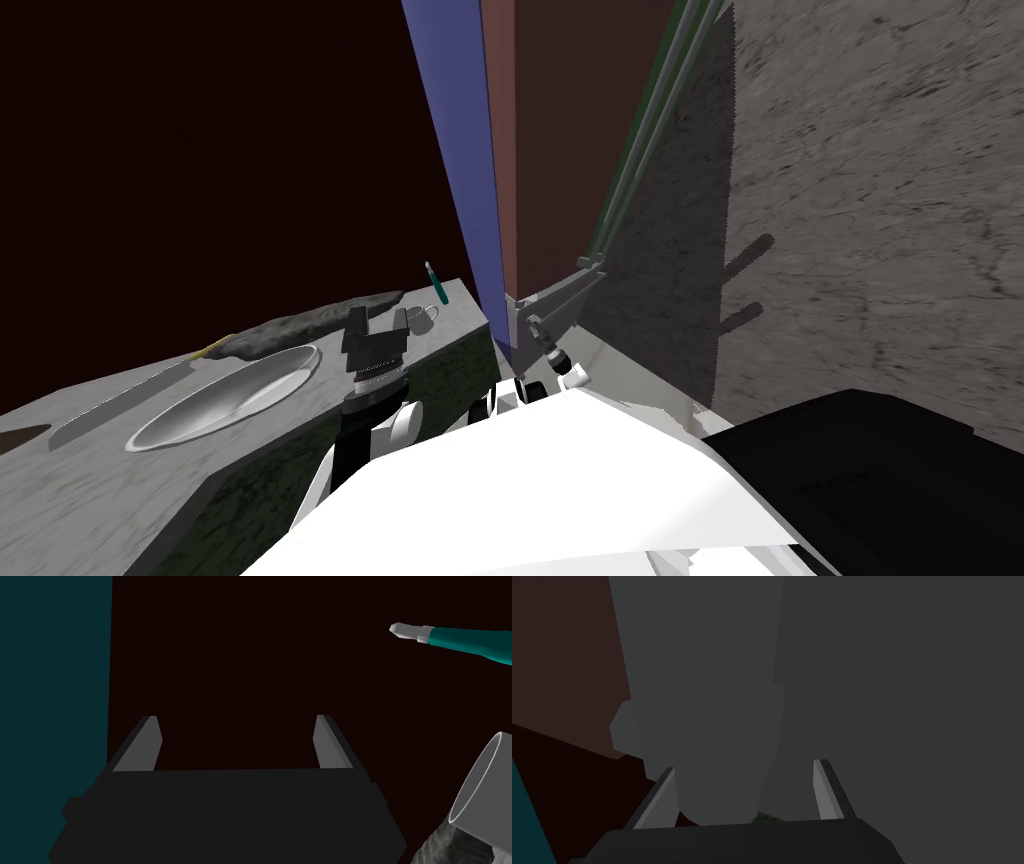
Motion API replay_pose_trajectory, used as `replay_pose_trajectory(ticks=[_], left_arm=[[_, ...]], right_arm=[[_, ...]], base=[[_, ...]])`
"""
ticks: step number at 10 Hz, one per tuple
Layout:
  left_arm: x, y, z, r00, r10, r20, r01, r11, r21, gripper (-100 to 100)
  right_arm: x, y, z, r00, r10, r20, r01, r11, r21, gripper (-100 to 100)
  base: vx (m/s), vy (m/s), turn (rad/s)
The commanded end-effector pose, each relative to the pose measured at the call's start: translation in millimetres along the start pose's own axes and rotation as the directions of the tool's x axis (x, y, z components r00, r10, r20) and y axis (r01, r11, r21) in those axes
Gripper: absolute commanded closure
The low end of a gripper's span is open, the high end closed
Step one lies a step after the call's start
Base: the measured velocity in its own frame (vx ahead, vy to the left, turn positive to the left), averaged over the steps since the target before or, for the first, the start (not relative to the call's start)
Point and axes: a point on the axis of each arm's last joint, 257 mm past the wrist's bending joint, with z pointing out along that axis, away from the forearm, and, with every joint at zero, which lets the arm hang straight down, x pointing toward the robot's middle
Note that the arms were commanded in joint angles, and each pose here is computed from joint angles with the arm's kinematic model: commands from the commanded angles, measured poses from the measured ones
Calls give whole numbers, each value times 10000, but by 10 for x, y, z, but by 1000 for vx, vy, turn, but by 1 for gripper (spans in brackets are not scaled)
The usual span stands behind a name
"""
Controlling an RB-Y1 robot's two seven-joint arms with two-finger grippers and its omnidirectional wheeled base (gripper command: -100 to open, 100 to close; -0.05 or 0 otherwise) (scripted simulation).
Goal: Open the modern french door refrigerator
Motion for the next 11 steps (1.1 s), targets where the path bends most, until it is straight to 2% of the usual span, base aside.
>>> replay_pose_trajectory(ticks=[1, 2, 5, 6, 11], left_arm=[[0, 0, 0, 10000, 1, 0, -1, 10000, 0, 0], [0, 0, 0, 10000, 0, 0, 0, 10000, 0, 0], [0, 0, 1, 10000, -1, 0, 1, 10000, 1, 0], [0, 0, 1, 10000, -1, -1, 1, 10000, 1, 0], [0, 0, 1, 10000, 0, -1, 0, 10000, 1, 0]], right_arm=[[-45, -26, -43, 10000, -44, -4, 44, 9999, 134, 100], [-33, -23, 2, 10000, 1, 93, -2, 10000, 56, 100], [4, 25, 34, 9998, 108, 139, -105, 9997, -210, 100], [-2, -41, 71, 9998, 30, 188, -31, 10000, 49, 100], [48, 6, -23, 9995, 172, 265, -166, 9996, -238, 100]], base=[[-10, -28, 0], [-113, -40, -21], [-172, -43, -30], [-82, -25, -9], [-168, -65, -23]])
